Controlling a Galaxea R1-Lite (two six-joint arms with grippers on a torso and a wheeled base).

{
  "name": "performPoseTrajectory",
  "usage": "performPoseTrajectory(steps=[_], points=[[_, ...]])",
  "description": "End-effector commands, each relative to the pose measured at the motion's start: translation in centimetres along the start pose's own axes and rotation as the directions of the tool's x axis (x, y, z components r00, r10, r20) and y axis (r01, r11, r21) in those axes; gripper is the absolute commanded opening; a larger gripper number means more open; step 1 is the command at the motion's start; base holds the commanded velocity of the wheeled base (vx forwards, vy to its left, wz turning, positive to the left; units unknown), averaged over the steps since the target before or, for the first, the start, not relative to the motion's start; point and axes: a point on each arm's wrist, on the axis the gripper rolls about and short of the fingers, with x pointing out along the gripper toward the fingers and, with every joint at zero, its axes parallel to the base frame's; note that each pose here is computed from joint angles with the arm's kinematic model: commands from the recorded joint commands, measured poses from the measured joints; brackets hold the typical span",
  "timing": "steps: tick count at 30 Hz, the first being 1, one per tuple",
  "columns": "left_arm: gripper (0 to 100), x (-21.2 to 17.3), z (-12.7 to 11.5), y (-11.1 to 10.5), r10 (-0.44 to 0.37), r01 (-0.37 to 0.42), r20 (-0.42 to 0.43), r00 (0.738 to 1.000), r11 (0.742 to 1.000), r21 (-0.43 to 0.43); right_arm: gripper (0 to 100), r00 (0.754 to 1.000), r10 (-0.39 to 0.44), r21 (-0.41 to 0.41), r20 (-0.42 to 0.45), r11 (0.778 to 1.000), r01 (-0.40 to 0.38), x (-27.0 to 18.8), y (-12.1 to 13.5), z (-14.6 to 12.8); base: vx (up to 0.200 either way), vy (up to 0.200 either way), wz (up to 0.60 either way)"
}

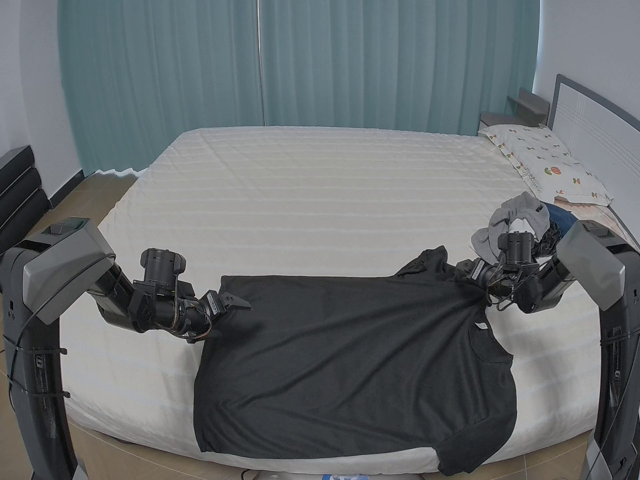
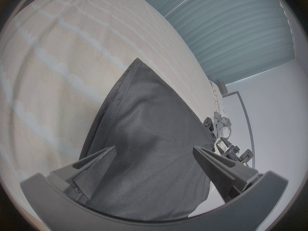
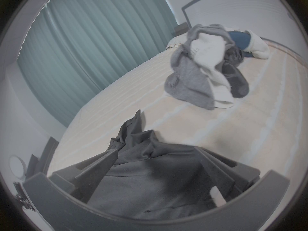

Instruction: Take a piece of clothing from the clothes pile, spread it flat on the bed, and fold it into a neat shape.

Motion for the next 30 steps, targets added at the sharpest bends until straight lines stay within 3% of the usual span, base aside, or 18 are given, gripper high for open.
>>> performPoseTrajectory(steps=[1,10,19,20,30], points=[[100,0.0,0.0,0.0,0.002,-0.002,0.0,1.0,1.0,-0.001,100,1.0,-0.021,-0.066,-0.015,0.998,0.019,2.3,0.6,-2.8,0.0,0.0,0.0],[100,0.0,0.0,0.0,0.002,-0.002,0.0,1.0,1.0,-0.003,100,0.997,0.012,-0.076,0.075,0.997,-0.006,3.2,0.2,-1.7,0.0,0.0,0.0],[100,0.1,0.0,0.0,0.001,-0.001,0.001,1.0,1.0,0.0,100,0.998,0.002,-0.082,0.058,0.997,0.002,3.9,-0.3,-2.6,0.0,0.0,0.0],[100,0.1,0.0,0.0,0.001,-0.001,0.001,1.0,1.0,-0.002,0,0.998,0.001,-0.081,0.058,0.997,0.004,3.9,-0.4,-2.6,0.0,0.0,0.0],[100,0.4,0.3,0.0,0.008,-0.008,0.016,1.0,1.0,0.001,0,0.982,0.063,-0.033,0.179,0.998,-0.058,4.1,0.0,-0.6,0.0,0.0,0.0]])
